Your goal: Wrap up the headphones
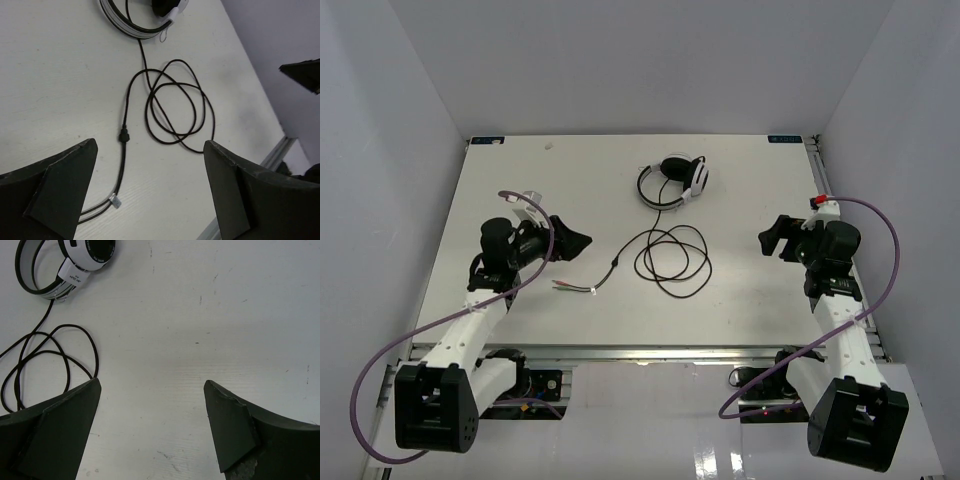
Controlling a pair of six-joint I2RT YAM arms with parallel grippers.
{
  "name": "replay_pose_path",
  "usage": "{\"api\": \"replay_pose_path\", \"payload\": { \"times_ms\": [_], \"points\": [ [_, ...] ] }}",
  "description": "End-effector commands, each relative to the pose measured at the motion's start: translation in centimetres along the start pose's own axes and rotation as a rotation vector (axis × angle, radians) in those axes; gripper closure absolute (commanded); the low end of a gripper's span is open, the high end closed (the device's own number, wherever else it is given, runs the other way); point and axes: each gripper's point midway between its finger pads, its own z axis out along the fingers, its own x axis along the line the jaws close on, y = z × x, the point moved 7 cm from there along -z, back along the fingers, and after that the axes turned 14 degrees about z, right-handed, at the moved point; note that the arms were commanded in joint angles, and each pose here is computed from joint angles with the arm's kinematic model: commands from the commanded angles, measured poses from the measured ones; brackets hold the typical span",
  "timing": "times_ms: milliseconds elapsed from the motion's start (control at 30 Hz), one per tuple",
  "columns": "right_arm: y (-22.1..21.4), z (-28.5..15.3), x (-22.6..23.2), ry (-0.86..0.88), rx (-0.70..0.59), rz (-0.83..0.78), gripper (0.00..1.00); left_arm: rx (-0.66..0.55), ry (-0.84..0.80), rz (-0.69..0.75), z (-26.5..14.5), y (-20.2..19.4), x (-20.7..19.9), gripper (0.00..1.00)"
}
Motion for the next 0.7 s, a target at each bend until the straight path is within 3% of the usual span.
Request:
{"api": "replay_pose_path", "payload": {
  "times_ms": [0, 100, 200, 300, 433, 667],
  "points": [
    [0.8, -0.2, 1.7, 0.201, 0.019, -0.170, 0.10, 0.007, -0.049, -0.207, 1.7, 1.5, -1.5, 0.02],
    [-1.5, -0.7, 2.6, 0.420, 0.122, -0.374, 0.10, 0.076, 0.040, -0.254, 4.3, 2.2, -2.7, 0.02],
    [-1.8, -0.6, 3.0, 0.489, 0.155, -0.492, 0.10, 0.221, 0.155, -0.272, 7.5, 2.5, -4.0, 0.03],
    [-2.7, -0.9, 3.2, 0.557, 0.250, -0.509, 0.10, 0.372, 0.365, -0.303, 10.9, 1.9, -3.2, 0.07],
    [-2.8, -1.0, 3.3, 0.565, 0.267, -0.492, 0.10, 0.466, 0.500, -0.342, 15.3, 1.4, -2.8, 0.16],
    [-2.5, -1.2, 3.4, 0.546, 0.249, -0.505, 0.10, 0.475, 0.623, -0.372, 22.7, 1.3, -2.8, 0.18]
  ]
}}
